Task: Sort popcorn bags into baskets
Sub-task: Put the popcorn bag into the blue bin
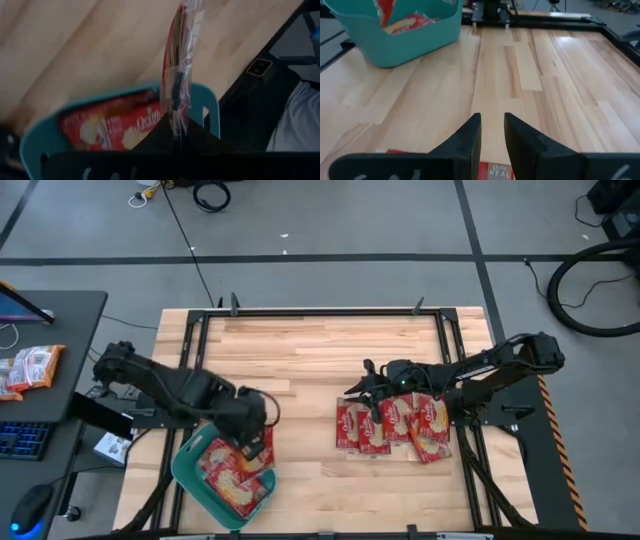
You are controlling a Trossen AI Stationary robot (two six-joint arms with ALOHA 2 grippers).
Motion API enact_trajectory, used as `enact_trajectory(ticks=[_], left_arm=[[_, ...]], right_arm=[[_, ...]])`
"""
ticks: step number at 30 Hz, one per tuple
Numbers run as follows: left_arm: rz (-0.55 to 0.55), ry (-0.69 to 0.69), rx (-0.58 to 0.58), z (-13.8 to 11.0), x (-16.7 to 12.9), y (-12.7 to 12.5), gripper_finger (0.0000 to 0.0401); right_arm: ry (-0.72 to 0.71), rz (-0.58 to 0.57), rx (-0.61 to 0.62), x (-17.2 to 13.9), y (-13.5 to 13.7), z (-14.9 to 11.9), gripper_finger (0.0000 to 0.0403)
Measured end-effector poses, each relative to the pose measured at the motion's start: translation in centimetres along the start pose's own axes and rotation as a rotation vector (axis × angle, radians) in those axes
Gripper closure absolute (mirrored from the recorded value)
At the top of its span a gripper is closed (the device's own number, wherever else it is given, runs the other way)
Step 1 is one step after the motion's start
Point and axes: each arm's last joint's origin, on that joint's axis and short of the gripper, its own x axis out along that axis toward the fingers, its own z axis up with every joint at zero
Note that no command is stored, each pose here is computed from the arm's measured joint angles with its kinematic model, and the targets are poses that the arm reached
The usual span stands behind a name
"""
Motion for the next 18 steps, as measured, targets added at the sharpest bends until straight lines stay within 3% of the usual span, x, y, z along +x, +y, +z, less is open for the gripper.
enact_trajectory(ticks=[4, 13, 18], left_arm=[[0.065, 0.021, -0.048, -2.4, 0.1, -0.2, 0.0389], [0.079, -0.045, -0.145, -6.8, 0.3, -1.4, 0.0391], [0.134, -0.053, -0.189, -8.8, 1.8, -1.0, 0.039]], right_arm=[[0.001, 0.001, 0.003, 0.2, 0.0, -0.1, 0.0314], [-0.007, 0.009, 0.003, 0.2, 0.0, -0.1, 0.0314], [-0.007, 0.009, 0.025, 0.2, 0.0, -0.1, 0.0314]])
